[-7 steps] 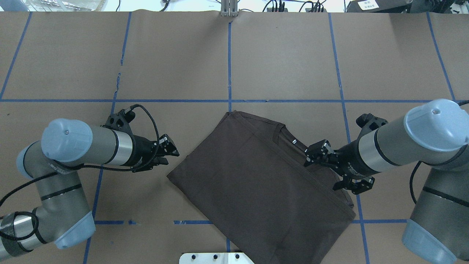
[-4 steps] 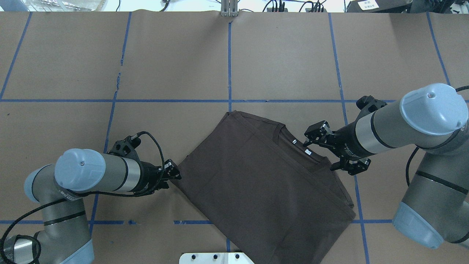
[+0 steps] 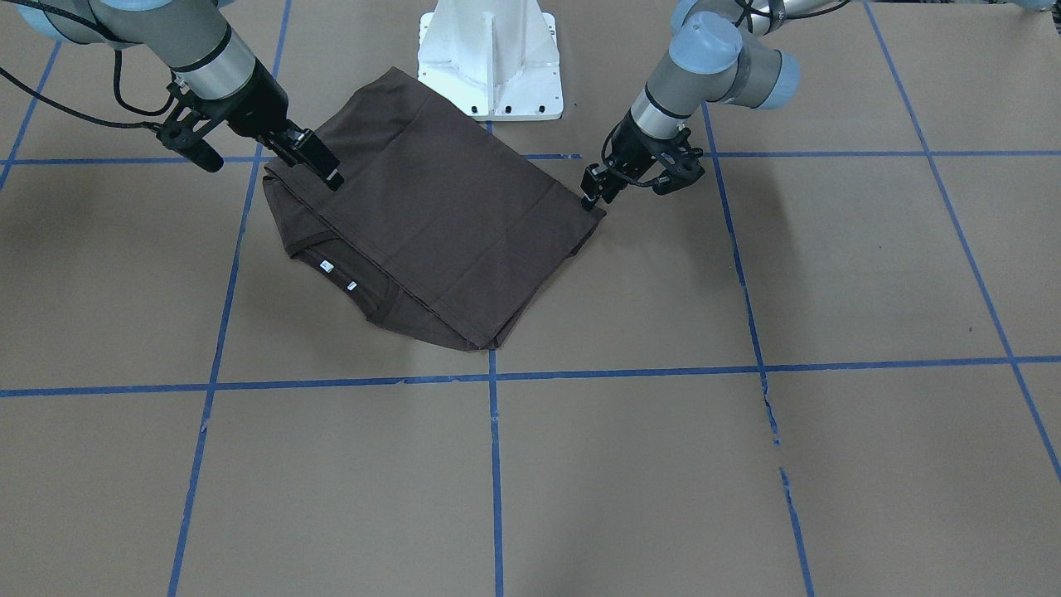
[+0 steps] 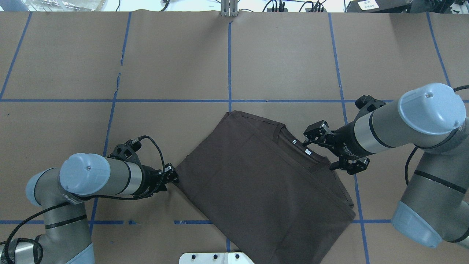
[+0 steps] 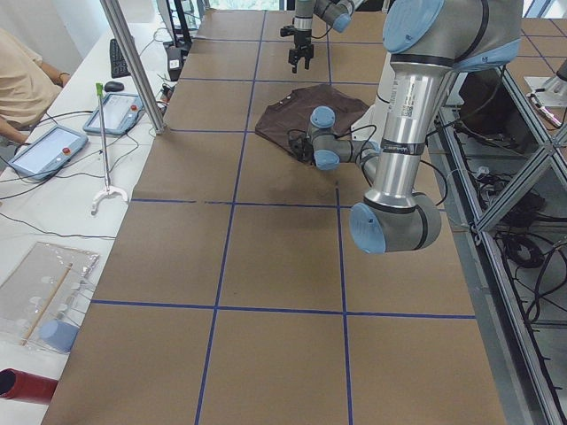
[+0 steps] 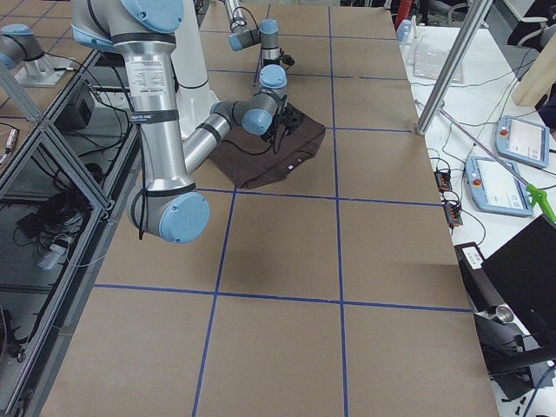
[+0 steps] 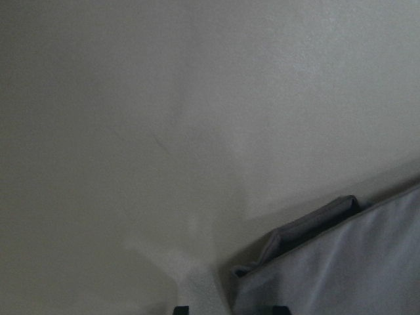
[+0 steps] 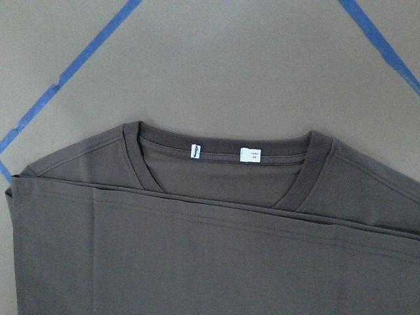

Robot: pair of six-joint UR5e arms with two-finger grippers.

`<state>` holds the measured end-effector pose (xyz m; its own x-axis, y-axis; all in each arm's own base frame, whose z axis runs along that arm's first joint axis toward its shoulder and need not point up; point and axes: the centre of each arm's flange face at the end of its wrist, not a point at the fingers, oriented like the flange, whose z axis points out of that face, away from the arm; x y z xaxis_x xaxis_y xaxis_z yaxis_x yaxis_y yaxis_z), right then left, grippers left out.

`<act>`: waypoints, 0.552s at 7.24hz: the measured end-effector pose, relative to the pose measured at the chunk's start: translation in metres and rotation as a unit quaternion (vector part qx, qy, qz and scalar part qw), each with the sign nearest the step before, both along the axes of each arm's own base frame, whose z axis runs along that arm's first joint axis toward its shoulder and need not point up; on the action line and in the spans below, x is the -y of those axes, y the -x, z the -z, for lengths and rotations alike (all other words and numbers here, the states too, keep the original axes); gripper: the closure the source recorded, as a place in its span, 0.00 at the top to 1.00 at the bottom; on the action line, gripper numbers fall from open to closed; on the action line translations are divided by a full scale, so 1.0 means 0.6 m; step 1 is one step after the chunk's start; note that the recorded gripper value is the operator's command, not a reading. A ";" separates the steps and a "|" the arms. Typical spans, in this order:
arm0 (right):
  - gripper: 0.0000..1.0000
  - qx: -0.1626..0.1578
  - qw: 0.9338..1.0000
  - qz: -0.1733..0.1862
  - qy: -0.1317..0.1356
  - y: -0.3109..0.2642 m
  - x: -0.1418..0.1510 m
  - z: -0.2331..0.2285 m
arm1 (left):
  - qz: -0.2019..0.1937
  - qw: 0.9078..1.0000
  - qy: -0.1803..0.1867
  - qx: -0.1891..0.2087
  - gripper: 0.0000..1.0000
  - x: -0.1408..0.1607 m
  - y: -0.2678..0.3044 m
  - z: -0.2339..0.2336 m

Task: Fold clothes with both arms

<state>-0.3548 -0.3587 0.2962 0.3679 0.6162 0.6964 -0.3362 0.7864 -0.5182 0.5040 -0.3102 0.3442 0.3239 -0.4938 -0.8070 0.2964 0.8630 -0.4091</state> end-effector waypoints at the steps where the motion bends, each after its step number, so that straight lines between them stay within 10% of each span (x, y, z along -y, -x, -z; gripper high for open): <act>1: 1.00 0.000 1.000 0.000 0.000 -0.001 0.000 0.000 | 0.004 1.000 -0.004 0.003 0.46 0.002 -0.002 -0.002; 2: 1.00 -0.001 1.000 -0.001 -0.001 -0.001 0.000 0.000 | 0.013 1.000 -0.008 0.006 0.34 0.006 -0.004 -0.005; 3: 1.00 -0.001 1.000 -0.003 -0.001 -0.002 0.001 -0.001 | 0.019 1.000 -0.011 0.008 0.00 0.009 -0.005 -0.006; 4: 1.00 -0.002 1.000 -0.005 -0.002 -0.002 0.001 -0.002 | 0.021 1.000 -0.012 0.008 0.00 0.010 -0.005 -0.005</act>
